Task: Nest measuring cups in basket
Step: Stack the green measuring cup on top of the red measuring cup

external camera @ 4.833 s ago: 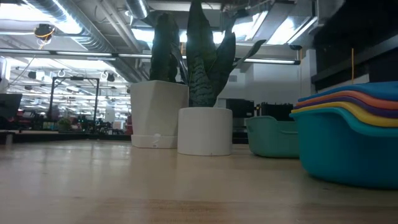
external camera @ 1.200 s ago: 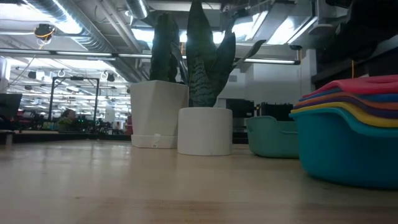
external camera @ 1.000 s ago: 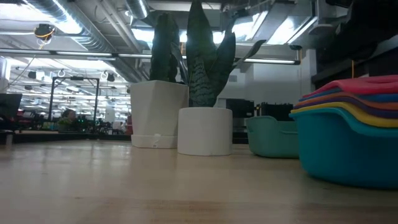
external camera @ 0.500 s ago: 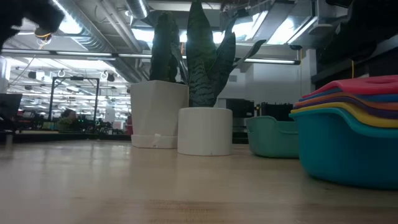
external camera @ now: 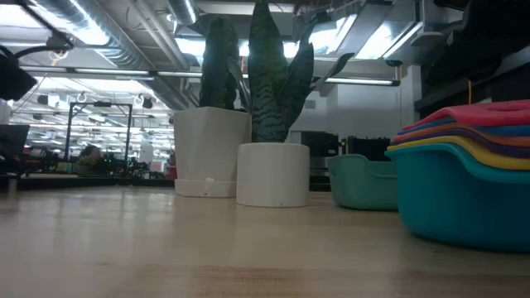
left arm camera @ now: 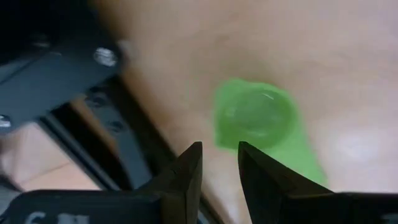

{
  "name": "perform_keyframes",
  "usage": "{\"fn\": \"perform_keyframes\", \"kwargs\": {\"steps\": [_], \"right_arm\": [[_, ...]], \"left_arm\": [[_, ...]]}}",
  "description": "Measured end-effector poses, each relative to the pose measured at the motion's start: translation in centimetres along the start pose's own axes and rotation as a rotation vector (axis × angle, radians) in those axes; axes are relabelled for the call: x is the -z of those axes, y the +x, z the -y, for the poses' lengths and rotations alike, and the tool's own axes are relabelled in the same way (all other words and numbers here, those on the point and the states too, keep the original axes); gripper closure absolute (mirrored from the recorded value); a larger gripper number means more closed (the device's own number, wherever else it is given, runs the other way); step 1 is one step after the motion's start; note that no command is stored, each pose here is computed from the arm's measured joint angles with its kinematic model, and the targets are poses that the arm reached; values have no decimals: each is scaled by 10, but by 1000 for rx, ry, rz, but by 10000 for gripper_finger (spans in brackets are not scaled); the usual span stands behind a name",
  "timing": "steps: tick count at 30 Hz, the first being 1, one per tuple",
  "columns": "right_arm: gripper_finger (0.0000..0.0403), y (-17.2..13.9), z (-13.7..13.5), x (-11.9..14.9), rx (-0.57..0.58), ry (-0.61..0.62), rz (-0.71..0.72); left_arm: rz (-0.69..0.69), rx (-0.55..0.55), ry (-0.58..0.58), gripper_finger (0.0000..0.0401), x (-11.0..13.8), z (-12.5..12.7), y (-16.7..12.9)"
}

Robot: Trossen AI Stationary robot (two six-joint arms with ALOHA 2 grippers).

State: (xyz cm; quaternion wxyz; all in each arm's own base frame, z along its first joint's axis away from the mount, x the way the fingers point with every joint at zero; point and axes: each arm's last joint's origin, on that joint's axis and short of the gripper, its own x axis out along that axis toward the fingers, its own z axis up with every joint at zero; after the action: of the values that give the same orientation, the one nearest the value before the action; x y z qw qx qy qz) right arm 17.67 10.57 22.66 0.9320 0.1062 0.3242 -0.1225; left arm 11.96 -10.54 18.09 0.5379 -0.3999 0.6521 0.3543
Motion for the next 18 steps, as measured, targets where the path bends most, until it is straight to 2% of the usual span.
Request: {"fn": "perform_keyframes", "kwargs": {"steps": [4,18], "right_arm": [[317,0,0,0,0,0,0],[317,0,0,0,-5,1,-5]], "left_arm": [[32,18,14,307,-2,0,4],[45,-46,24,307,-7,-11,19]]}}
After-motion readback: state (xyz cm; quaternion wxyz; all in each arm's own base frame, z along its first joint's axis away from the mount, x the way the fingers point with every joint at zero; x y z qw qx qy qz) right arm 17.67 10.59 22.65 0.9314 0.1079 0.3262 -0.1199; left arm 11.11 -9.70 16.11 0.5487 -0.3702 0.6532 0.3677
